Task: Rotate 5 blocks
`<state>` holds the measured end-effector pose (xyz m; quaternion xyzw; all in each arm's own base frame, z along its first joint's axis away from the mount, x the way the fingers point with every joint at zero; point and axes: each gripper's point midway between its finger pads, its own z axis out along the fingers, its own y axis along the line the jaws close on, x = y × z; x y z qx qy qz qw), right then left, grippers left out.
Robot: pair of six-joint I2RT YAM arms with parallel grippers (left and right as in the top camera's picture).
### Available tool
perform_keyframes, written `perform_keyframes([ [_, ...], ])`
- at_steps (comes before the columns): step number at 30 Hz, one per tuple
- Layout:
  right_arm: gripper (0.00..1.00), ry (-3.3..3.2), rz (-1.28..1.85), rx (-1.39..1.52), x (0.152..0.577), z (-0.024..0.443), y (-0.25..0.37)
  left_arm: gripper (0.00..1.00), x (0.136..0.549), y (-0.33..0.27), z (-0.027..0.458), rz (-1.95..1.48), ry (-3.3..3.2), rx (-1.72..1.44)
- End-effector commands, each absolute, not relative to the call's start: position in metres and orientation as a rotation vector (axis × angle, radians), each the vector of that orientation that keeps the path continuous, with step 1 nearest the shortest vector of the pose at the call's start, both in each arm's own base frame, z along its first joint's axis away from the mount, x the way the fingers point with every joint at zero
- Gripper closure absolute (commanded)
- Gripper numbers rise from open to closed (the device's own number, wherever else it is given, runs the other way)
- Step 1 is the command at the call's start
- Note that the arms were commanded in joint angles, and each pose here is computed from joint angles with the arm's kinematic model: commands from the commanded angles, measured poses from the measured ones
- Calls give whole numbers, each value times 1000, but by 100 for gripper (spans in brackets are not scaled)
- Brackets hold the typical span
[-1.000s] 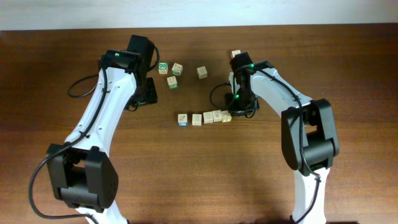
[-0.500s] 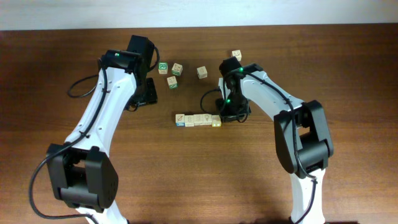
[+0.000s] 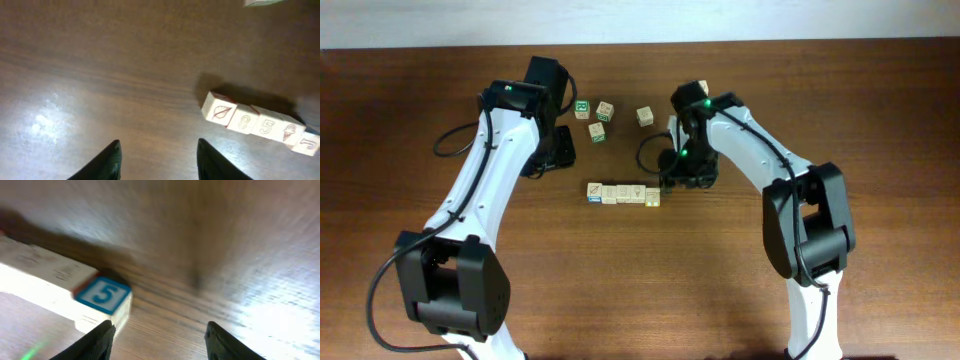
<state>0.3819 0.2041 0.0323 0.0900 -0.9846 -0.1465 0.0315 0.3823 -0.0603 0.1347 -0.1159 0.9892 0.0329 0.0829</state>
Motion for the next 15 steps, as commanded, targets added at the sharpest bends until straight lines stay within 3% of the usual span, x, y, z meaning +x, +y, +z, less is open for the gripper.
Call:
perform_keyframes([
  [1, 37, -3123, -348, 239, 404, 46, 198, 57, 387, -73, 133, 7, 2958, -237],
  [5, 39, -3180, -199, -100, 415, 43, 183, 66, 401, -88, 120, -20, 2944, -129],
  [10, 46, -3265, -183, -215, 436, 34, 181, 92, 414, -119, 74, -43, 2981, -44],
  [15, 45, -3268, -189, -217, 435, 24, 181, 94, 415, -128, 50, -38, 3015, -75],
])
